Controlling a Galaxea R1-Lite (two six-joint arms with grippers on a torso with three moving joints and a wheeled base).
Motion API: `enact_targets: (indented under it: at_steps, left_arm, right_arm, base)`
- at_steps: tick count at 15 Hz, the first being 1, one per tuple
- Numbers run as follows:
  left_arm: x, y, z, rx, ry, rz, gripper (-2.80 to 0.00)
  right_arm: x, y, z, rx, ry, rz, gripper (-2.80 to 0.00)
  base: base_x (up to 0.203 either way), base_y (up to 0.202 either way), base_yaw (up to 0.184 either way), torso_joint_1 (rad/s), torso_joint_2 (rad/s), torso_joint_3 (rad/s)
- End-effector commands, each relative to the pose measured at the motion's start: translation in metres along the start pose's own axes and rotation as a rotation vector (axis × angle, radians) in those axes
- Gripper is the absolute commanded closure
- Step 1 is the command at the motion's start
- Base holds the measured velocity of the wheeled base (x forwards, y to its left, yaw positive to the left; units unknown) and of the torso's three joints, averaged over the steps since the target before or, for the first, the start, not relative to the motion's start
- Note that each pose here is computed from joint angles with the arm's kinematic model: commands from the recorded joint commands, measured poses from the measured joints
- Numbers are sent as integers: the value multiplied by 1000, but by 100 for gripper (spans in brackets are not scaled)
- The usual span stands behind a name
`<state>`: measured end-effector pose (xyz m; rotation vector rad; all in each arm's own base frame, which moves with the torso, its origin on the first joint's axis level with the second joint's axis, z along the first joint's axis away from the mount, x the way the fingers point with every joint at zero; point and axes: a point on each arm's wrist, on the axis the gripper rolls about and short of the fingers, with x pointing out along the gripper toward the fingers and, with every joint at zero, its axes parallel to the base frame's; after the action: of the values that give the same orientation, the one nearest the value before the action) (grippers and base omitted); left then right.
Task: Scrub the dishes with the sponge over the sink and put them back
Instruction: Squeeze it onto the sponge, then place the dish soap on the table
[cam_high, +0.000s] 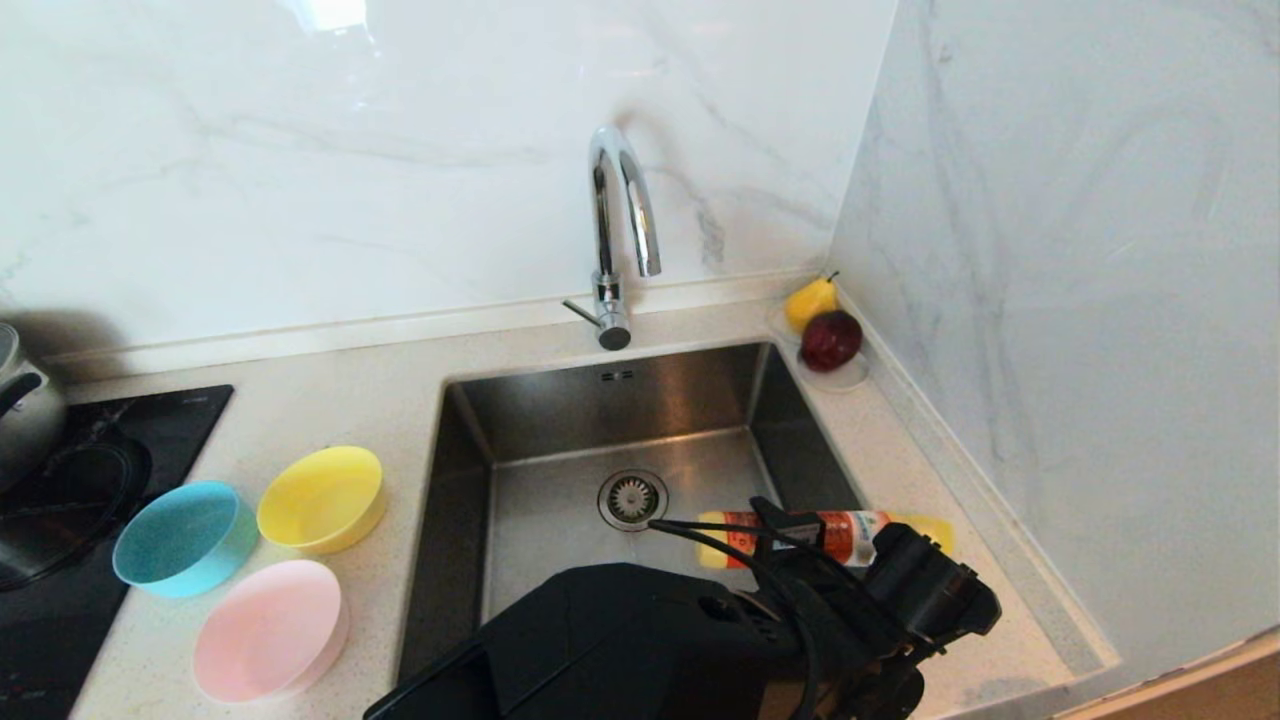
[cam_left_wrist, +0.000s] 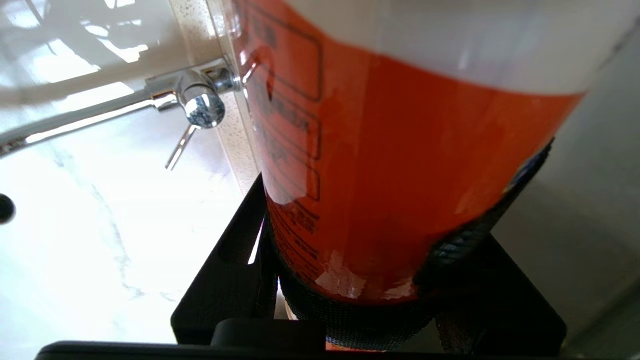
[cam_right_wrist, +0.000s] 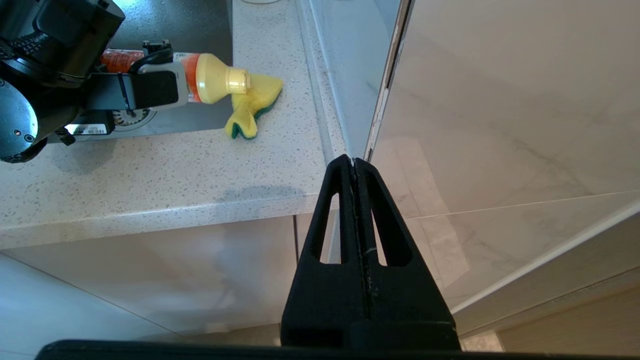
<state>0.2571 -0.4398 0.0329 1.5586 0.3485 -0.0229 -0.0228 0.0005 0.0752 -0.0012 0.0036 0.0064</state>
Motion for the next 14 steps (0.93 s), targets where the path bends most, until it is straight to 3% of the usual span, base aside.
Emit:
enact_targets:
  at_steps: [1,4,10,12,14]
  left_arm:
    - [-2,8,0,-47,-1,11,0]
    - [-8,29,-2,-126,-20,18,0]
    - [-27,83,-12,-422,-96,11,0]
    - [-36,106,-17,-529,-168,-19,0]
    - [-44,126,-22,-593,-213,-32,0]
  right_arm:
    - [0,0,0,0,1,1,0]
    - [0,0,0,0,1,0,0]
    - [0,0,0,0,1,0,0]
    - [0,0,0,0,1,0,0]
    - [0,0,0,0,1,0,0]
  base:
    - [0,0,0,0,0,0]
    - [0,0,0,0,0,0]
    - [0,0,0,0,0,0]
    - [0,0,0,0,0,0]
    - [0,0,0,0,0,0]
